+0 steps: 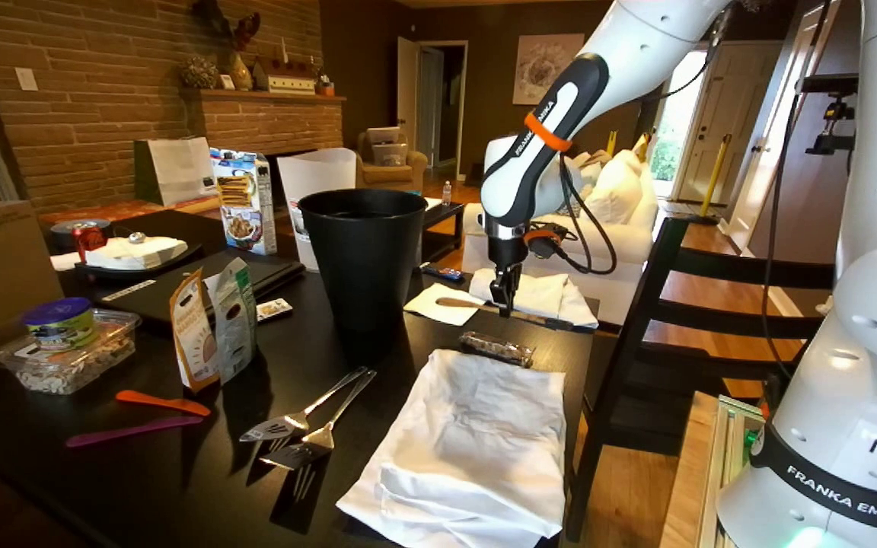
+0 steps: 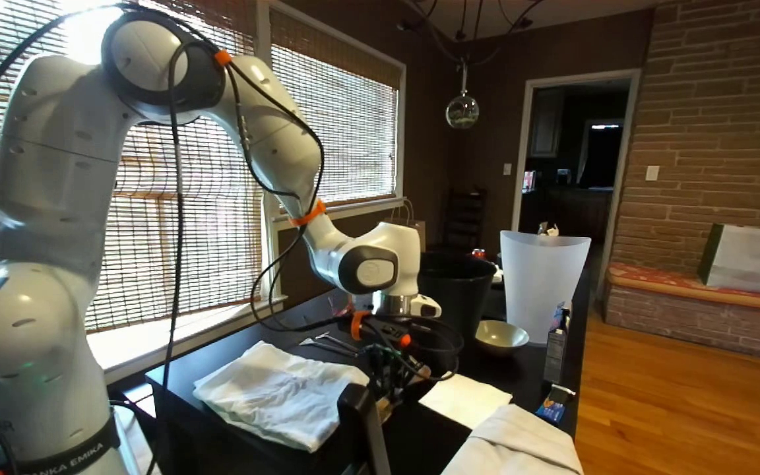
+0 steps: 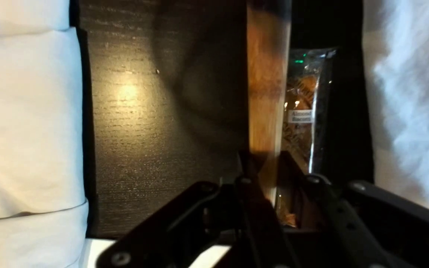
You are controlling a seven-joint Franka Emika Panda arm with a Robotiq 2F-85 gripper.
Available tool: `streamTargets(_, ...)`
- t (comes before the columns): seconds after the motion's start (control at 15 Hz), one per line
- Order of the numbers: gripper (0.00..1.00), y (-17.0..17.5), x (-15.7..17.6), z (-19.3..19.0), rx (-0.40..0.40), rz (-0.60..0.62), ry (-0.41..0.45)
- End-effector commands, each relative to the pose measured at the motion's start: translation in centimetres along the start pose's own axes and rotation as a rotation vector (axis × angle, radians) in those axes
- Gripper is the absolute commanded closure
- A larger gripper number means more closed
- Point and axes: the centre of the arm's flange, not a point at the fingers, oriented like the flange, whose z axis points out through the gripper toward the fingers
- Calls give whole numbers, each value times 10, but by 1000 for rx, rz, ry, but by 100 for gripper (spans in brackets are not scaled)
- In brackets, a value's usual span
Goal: Put the wooden spoon on top of the black bin.
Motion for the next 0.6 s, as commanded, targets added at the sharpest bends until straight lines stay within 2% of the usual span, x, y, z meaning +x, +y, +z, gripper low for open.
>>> streamTargets(0.0,95,-5,-16,-42,20,-50,-70)
streamTargets(0.13,95,-8,-21,-61,32,-74,-102)
streamTargets(0.27,95,-8,-21,-83,29,-83,-98)
streamTargets(0.53,95,-4,-12,-139,19,-27,-64)
